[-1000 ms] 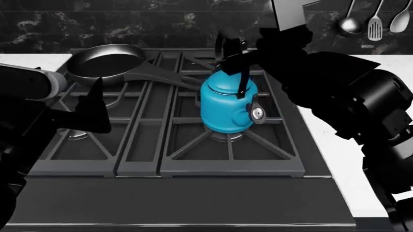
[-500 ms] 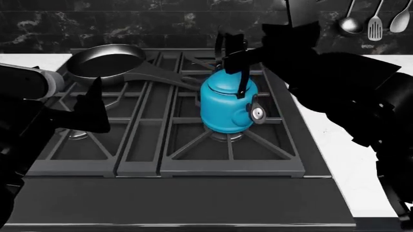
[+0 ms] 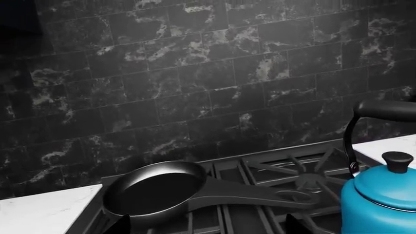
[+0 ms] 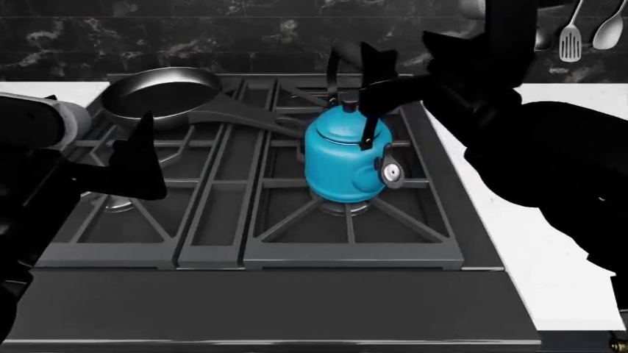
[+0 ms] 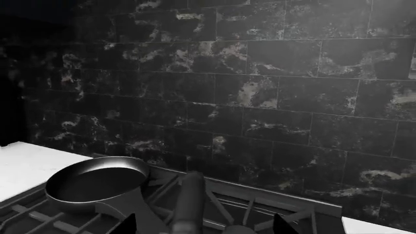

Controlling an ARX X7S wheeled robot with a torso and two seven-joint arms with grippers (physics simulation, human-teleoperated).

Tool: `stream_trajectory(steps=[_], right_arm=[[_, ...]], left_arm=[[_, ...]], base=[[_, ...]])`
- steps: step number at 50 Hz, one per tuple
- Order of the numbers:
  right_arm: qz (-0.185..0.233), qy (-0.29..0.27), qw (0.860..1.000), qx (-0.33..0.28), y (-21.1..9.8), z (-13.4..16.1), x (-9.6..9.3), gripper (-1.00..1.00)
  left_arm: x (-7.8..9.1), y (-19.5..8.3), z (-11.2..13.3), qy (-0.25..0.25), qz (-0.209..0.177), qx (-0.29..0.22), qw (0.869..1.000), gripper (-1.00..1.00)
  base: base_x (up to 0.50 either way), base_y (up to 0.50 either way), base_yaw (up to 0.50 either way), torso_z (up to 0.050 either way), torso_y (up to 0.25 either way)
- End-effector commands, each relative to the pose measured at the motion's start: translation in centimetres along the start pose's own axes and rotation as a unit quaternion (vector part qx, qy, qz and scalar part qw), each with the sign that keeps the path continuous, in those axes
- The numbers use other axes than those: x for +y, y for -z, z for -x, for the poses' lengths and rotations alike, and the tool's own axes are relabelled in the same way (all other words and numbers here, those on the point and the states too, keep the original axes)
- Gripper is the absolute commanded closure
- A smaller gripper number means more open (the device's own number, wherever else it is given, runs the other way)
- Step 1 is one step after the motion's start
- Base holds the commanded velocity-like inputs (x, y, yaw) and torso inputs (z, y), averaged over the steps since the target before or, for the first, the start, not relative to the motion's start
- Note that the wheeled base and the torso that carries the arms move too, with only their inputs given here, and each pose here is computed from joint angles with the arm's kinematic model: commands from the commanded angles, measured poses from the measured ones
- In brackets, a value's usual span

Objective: Pick the kettle from the counter and place it on a stove burner. Then turn the burner on.

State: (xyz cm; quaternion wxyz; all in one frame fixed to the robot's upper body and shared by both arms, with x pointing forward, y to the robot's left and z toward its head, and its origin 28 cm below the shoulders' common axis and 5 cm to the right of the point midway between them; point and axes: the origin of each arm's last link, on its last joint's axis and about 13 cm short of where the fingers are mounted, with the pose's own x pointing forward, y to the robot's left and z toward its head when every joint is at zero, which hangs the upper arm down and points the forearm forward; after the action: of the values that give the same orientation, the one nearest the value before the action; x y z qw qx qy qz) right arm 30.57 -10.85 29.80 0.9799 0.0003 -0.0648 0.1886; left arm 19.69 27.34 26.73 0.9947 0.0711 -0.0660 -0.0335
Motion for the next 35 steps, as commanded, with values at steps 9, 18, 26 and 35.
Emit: stream_trajectory(steps=[9, 18, 26, 35], right_arm=[[-0.009, 0.002, 1.000, -0.016, 0.2, 2.0, 0.6, -1.00], [-0.012, 0.012, 1.000, -0.020, 0.2, 2.7, 0.5, -1.00], [-0.014, 0.014, 1.000, -0.022, 0.5, 3.1, 0.5, -1.00], [-0.017, 0.020, 0.999, -0.021, 0.9, 3.5, 0.4, -1.00]], left_arm=[[-0.1, 0.0, 0.2, 0.000, 0.004, -0.005, 1.000, -1.00], [-0.2, 0.0, 0.4, -0.001, 0.008, -0.009, 1.000, -1.00], [-0.1, 0.2, 0.4, -0.005, 0.008, -0.007, 1.000, -1.00], [-0.1, 0.4, 0.4, -0.005, 0.010, -0.006, 1.000, -1.00]], base=[[-0.15, 0.00, 0.00, 0.000, 0.000], [-0.18, 0.00, 0.00, 0.000, 0.000], [-0.18, 0.00, 0.00, 0.000, 0.000], [-0.18, 0.00, 0.00, 0.000, 0.000]])
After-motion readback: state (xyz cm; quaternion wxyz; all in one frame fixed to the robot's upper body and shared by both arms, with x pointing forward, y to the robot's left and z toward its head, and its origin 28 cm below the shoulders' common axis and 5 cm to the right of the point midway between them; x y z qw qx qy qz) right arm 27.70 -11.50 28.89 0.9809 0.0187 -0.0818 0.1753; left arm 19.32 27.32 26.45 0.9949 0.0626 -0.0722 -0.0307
